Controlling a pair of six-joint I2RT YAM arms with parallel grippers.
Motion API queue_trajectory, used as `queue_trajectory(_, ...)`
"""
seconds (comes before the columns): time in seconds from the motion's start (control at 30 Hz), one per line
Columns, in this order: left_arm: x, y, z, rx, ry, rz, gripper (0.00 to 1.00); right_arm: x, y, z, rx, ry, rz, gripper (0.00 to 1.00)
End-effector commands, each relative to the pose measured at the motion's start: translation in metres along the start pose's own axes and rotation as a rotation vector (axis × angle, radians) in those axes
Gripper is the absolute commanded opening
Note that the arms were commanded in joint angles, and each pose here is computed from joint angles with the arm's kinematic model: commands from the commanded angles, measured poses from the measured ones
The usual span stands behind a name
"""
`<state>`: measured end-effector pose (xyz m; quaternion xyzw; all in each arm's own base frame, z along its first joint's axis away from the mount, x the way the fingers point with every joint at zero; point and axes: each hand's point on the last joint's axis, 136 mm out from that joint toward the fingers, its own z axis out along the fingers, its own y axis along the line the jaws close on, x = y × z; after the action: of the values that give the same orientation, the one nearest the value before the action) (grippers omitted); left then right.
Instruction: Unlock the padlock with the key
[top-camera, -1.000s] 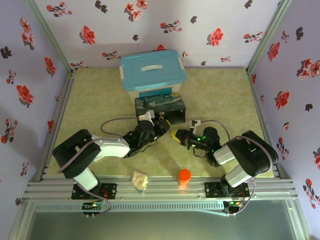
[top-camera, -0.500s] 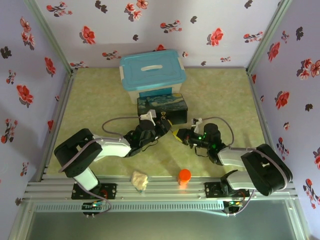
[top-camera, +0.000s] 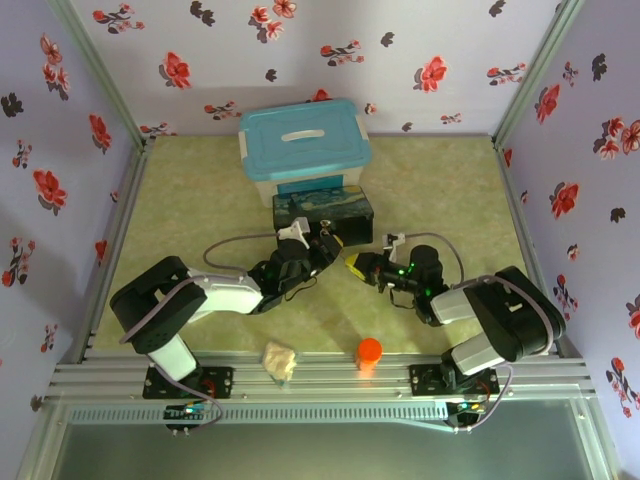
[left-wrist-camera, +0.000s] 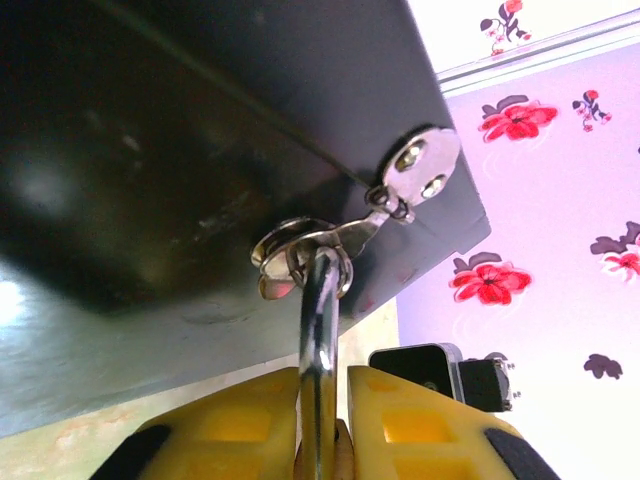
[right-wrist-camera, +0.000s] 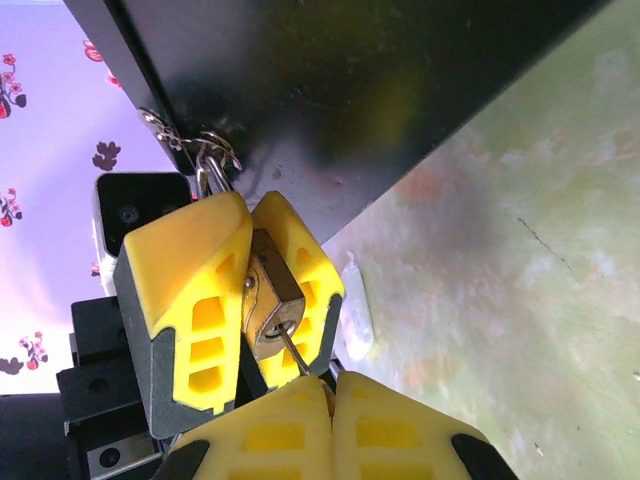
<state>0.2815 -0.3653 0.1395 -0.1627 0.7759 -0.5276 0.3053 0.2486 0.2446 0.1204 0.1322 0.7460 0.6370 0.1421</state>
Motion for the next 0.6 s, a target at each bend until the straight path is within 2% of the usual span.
queue_trajectory(0.0,0.052,-0.047,-0.012,0.186,0.221,-0.029,0.00,-0.025,0.026,0.002,-0.084,-0.105,-0.071,0.00)
queue_trajectory(0.2,0.054,-0.045,-0.005,0.173,0.224,-0.001,0.00,-0.016,0.034,0.005,-0.112,-0.105,-0.065,0.00)
queue_trajectory(0.5,0.056,-0.041,-0.006,0.175,0.227,0.008,0.00,-0.027,0.032,-0.003,-0.130,-0.133,-0.040,0.00)
queue_trajectory(0.57,0.056,-0.041,-0.008,0.188,0.224,0.001,0.00,-0.026,0.036,-0.001,-0.142,-0.103,-0.043,0.00)
